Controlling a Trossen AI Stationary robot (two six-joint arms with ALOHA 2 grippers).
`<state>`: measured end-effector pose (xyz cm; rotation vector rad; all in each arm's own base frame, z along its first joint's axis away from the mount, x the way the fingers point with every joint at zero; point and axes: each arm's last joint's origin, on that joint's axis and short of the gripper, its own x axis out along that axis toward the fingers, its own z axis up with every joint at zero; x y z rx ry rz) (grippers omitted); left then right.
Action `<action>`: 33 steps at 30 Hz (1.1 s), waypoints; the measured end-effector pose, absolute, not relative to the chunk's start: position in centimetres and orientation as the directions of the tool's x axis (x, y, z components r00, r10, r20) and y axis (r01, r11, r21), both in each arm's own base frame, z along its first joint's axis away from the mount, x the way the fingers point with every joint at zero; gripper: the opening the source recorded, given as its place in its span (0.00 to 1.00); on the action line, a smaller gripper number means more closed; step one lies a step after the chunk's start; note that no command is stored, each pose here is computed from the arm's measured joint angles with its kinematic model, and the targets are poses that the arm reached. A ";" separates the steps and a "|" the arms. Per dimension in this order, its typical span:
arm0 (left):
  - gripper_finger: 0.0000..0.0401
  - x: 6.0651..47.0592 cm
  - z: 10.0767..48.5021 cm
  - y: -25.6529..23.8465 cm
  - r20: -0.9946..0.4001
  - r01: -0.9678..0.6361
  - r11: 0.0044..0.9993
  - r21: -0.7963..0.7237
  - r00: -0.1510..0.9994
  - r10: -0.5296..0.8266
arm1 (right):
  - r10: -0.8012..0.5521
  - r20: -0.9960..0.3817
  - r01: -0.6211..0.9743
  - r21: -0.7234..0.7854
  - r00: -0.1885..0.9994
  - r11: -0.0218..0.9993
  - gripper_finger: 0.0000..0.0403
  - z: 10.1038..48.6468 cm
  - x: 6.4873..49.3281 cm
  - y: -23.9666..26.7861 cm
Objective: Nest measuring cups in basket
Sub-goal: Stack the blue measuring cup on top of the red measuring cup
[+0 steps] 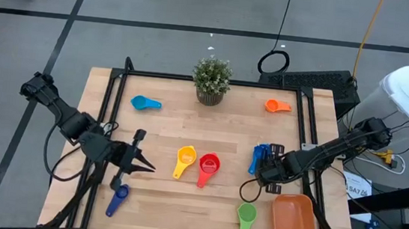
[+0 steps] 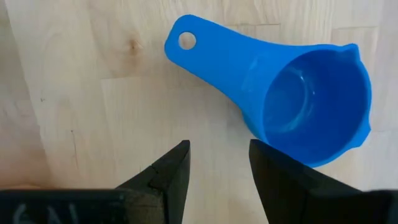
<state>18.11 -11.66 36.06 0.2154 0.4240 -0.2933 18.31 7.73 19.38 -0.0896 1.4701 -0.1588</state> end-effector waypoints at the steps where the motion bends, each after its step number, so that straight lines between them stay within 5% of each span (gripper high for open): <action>1: 0.09 18.1 36.1 -11.6 -0.432 0.323 0.935 0.147 0.871 -0.233 | -0.162 -0.982 0.046 -0.158 0.093 0.986 0.39 19.4 18.3 7.7; 20: 0.09 16.9 36.7 -10.2 -0.398 0.301 0.938 0.170 0.892 -0.214 | -0.189 -0.979 0.060 -0.185 0.081 0.981 0.39 18.2 18.6 5.7; 33: 0.09 14.1 31.8 -8.4 -0.244 0.277 0.958 0.073 0.937 -0.252 | -0.186 -0.976 0.068 -0.179 0.112 0.981 0.39 16.9 18.5 5.6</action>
